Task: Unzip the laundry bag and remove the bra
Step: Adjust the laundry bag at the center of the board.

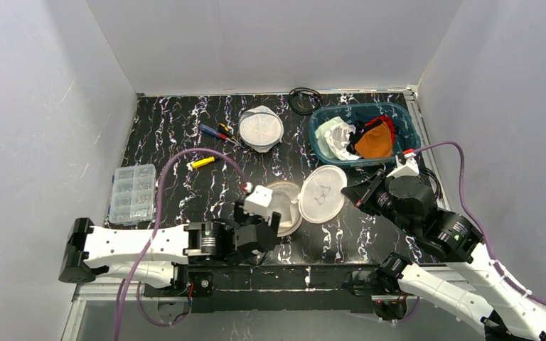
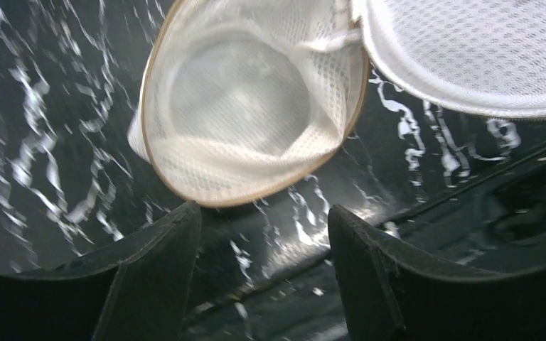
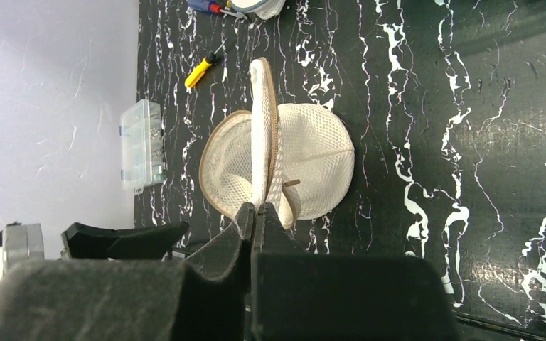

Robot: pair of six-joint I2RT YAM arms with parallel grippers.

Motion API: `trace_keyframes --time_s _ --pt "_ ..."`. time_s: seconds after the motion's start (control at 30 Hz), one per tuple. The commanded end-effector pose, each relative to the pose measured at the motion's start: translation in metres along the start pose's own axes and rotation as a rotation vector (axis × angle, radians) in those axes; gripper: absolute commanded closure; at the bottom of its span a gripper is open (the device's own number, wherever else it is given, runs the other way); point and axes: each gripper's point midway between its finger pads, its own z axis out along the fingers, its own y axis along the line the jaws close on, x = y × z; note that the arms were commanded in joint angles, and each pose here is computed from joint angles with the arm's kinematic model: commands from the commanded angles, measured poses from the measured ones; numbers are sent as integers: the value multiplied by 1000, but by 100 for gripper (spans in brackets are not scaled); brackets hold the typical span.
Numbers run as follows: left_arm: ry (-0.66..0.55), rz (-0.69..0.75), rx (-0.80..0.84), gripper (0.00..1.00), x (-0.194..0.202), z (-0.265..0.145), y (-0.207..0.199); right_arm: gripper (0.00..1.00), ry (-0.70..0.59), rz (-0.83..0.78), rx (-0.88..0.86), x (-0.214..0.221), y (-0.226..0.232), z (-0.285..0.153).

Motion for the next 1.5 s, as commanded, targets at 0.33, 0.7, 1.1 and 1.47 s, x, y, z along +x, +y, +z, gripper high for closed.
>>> trace_keyframes --time_s 0.33,0.7,1.1,1.47 --pt "-51 -938 63 26 38 13 3 99 -39 17 -43 -6 6 -1" --pt "20 -967 -12 43 60 49 16 99 -35 21 -55 -5 8 -1" --pt "35 -941 -68 64 68 62 30 99 -23 25 -59 -1 8 2" --pt "41 -876 -41 100 59 58 28 99 -30 -16 -34 -5 5 2"
